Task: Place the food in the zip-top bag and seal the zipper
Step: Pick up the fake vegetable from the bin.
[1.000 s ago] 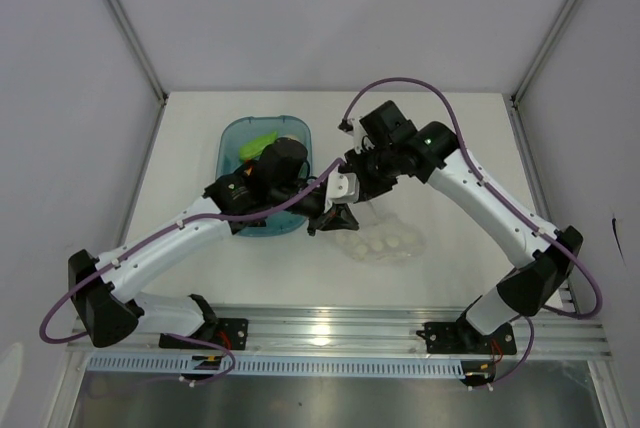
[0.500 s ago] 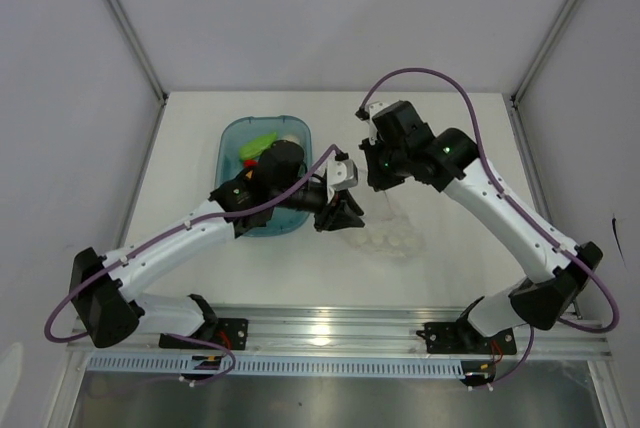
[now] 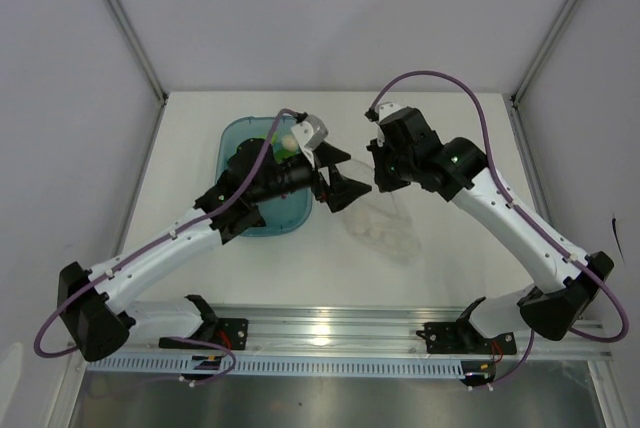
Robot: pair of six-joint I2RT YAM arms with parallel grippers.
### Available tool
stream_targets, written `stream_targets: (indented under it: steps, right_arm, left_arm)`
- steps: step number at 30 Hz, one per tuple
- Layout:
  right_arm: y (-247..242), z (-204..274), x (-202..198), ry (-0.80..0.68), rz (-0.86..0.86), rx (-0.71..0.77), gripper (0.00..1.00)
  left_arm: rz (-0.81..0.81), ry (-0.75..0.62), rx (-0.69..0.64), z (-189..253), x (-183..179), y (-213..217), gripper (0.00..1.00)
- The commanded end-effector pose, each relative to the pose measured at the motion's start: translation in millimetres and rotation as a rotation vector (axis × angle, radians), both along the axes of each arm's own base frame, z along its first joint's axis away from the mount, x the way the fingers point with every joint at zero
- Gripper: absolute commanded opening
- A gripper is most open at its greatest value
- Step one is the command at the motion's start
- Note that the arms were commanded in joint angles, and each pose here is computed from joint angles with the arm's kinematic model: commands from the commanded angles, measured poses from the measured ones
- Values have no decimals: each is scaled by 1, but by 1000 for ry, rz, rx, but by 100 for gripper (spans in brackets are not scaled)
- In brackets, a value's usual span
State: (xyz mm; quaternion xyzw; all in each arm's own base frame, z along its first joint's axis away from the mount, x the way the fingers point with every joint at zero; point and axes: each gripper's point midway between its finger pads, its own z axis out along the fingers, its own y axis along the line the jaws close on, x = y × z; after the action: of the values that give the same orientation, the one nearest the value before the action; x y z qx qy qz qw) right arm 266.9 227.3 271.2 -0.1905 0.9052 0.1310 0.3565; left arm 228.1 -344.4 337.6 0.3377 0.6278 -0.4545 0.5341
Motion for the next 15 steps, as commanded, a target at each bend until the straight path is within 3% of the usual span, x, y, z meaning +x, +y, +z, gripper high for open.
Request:
stream_targets:
  steps: [1,5,7,9,14,15]
  right_arm:
    - [-4,14,8,-69,-68,37,0]
    - [-12,6,14,-77,-136,12,0]
    - [-22,4,20,-98,-188,-25,0]
    - [-28,2,22,-106,-216,-49,0]
    - [-42,7,31,-157,-278,-110,0]
    - [-43,12,33,-171,-284,-113,0]
  left_arm:
    - [155,114,-127,30,25,21,99]
    - [185,237,-186,19,36,42,99]
    - [210,145,-270,42,39,61,99]
    - [360,170,-237,20,60,81,100]
    - [594,291,66,-31,104,107,97]
    - [651,292,57,-18,115,116,96]
